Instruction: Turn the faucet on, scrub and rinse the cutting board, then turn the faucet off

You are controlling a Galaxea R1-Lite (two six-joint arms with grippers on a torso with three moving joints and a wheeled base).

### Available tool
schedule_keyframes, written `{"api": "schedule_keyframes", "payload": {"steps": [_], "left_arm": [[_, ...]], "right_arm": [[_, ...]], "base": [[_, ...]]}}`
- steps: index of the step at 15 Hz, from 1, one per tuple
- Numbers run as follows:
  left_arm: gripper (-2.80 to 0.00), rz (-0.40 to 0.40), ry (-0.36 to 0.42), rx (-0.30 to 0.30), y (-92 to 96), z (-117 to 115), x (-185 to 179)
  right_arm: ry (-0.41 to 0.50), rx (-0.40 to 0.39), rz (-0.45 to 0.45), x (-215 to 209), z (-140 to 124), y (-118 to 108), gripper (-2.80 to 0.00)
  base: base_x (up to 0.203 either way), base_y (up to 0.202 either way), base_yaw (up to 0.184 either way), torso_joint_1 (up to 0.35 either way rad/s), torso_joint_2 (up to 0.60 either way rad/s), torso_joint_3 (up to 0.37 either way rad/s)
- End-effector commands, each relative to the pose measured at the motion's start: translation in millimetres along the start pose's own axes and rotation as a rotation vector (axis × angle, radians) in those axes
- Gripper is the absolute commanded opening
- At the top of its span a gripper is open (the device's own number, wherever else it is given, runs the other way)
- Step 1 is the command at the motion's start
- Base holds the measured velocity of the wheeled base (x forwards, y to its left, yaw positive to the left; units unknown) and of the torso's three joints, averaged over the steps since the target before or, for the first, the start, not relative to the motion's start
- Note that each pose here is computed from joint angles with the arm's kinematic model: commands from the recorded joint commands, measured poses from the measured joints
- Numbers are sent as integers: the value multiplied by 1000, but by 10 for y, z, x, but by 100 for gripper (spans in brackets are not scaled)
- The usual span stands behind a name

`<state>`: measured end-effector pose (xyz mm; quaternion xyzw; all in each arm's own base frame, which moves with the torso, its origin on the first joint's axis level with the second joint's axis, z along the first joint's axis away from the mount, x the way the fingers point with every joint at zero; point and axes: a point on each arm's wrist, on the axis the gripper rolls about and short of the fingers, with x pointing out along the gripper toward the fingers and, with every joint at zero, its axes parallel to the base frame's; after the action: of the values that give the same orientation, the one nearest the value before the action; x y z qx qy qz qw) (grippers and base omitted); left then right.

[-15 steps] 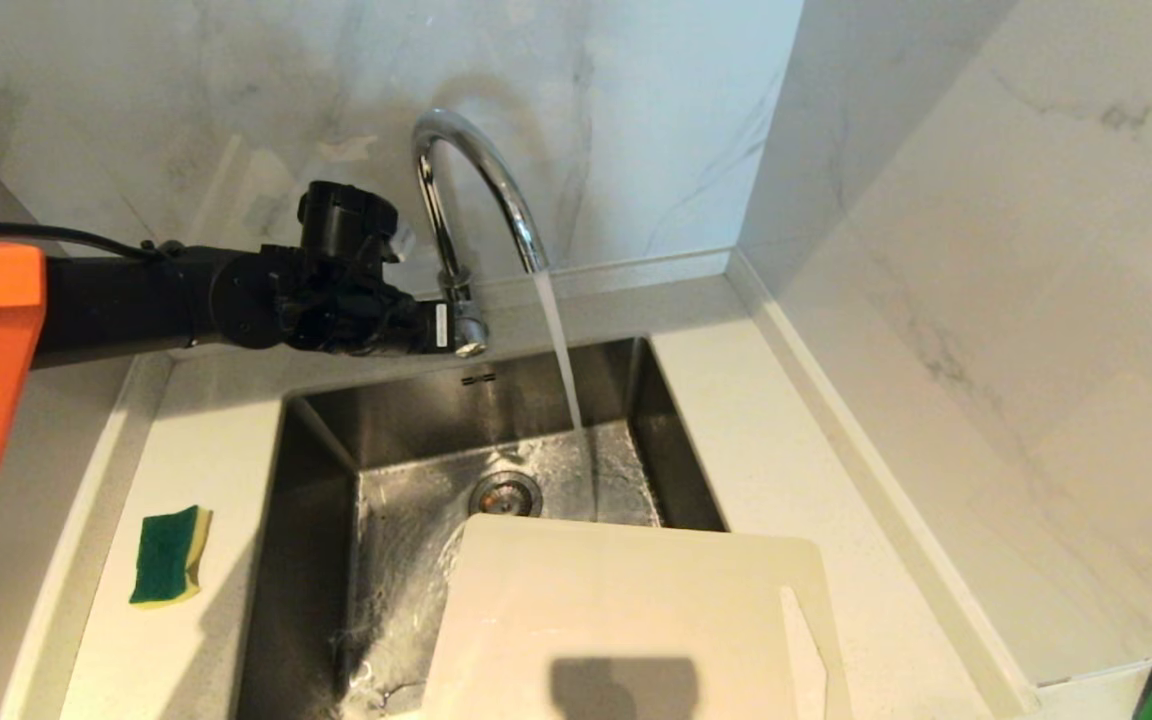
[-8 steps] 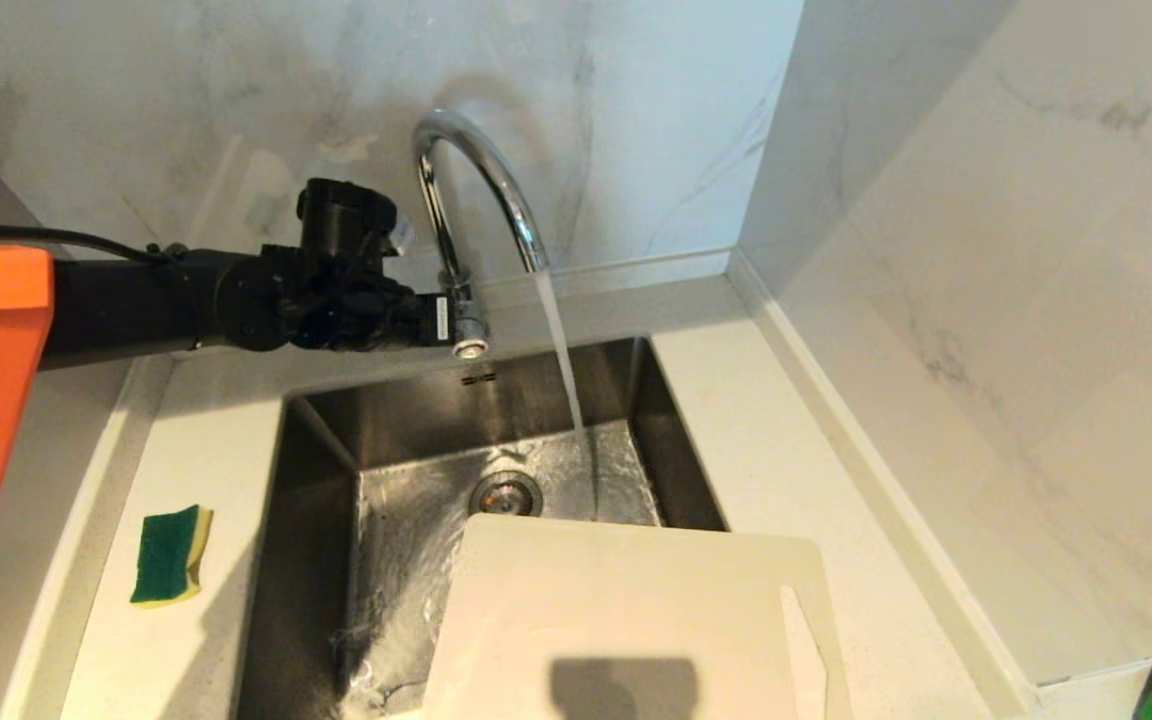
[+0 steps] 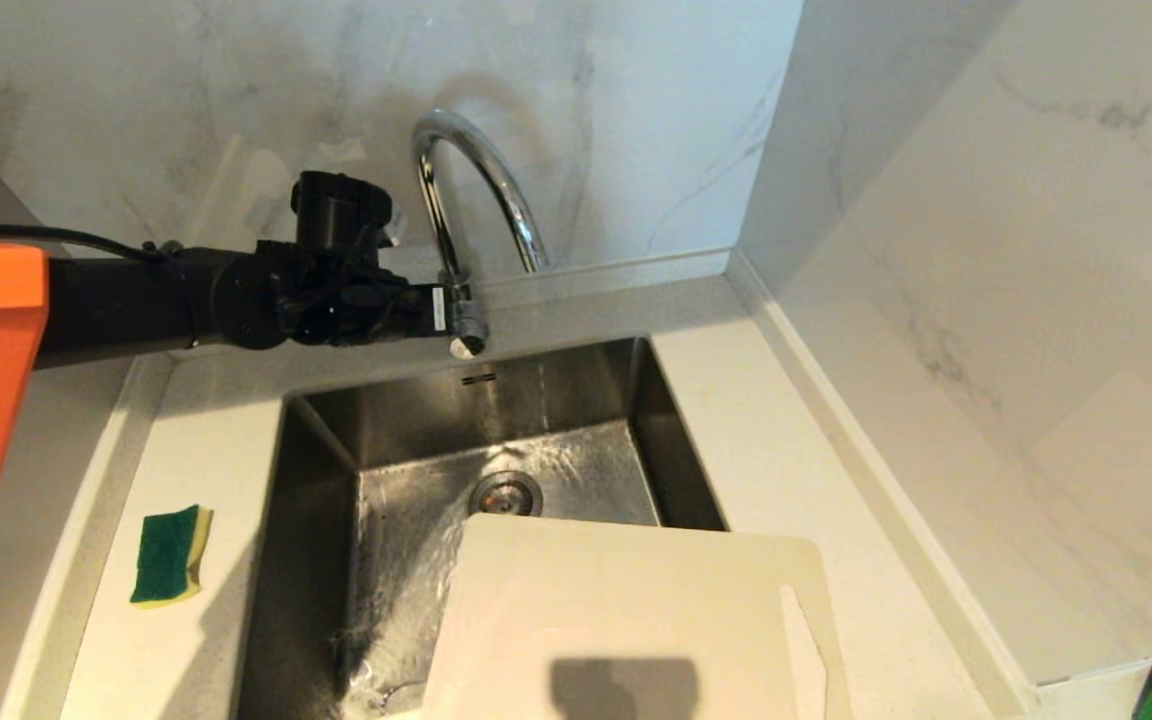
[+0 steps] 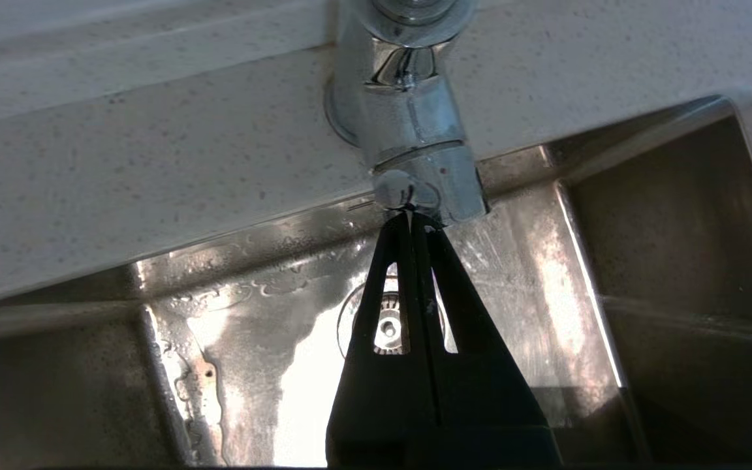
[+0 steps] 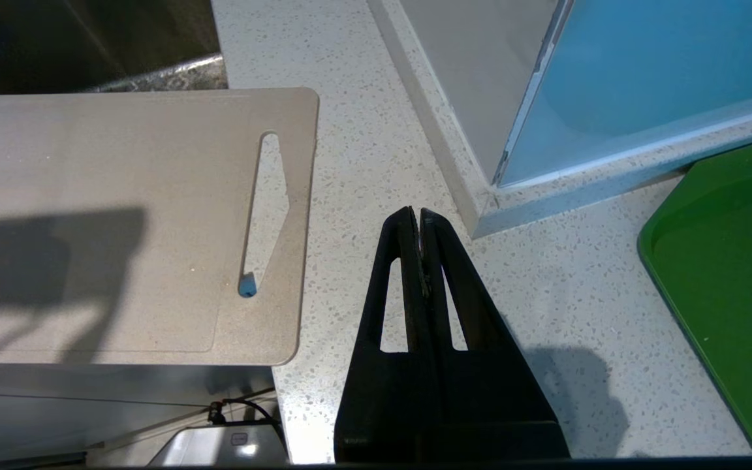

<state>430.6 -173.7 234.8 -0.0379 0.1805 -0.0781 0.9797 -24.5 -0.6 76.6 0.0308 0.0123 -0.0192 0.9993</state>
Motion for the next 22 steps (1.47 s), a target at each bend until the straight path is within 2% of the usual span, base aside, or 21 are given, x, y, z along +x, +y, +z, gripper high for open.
{"api": "schedule_keyframes", "payload": {"steps": [1,4,7,10,12,15,19,22], "left_arm": [[-280,-2,12,0,0,13,-43],[-280,0,77,14,32,78,-267],[-280,-44,177,36,114,127,-750],[-280,-61,272,91,313,8,-1285],[-280,-46,302,99,477,-95,-1637],[-280,-27,301,99,668,-229,-2128],[-280,-45,264,93,785,-403,-2669],[-280,-37,252,79,971,-471,-2899]], "right_arm": [[0,-1,-1,0,0,0,-280],[0,-1,1,0,0,0,-280],[0,-1,-1,0,0,0,-280],[0,-1,1,0,0,0,-280],[0,-1,0,0,0,0,-280],[0,-1,-1,0,0,0,-280],[0,-1,-1,0,0,0,-280],[0,-1,-1,0,0,0,-280]], "base": [[0,0,0,0,0,0],[0,0,0,0,0,0],[0,0,0,0,0,0],[0,0,0,0,0,0],[0,0,0,0,0,0],[0,0,0,0,0,0],[0,0,0,0,0,0],[0,0,0,0,0,0]]}}
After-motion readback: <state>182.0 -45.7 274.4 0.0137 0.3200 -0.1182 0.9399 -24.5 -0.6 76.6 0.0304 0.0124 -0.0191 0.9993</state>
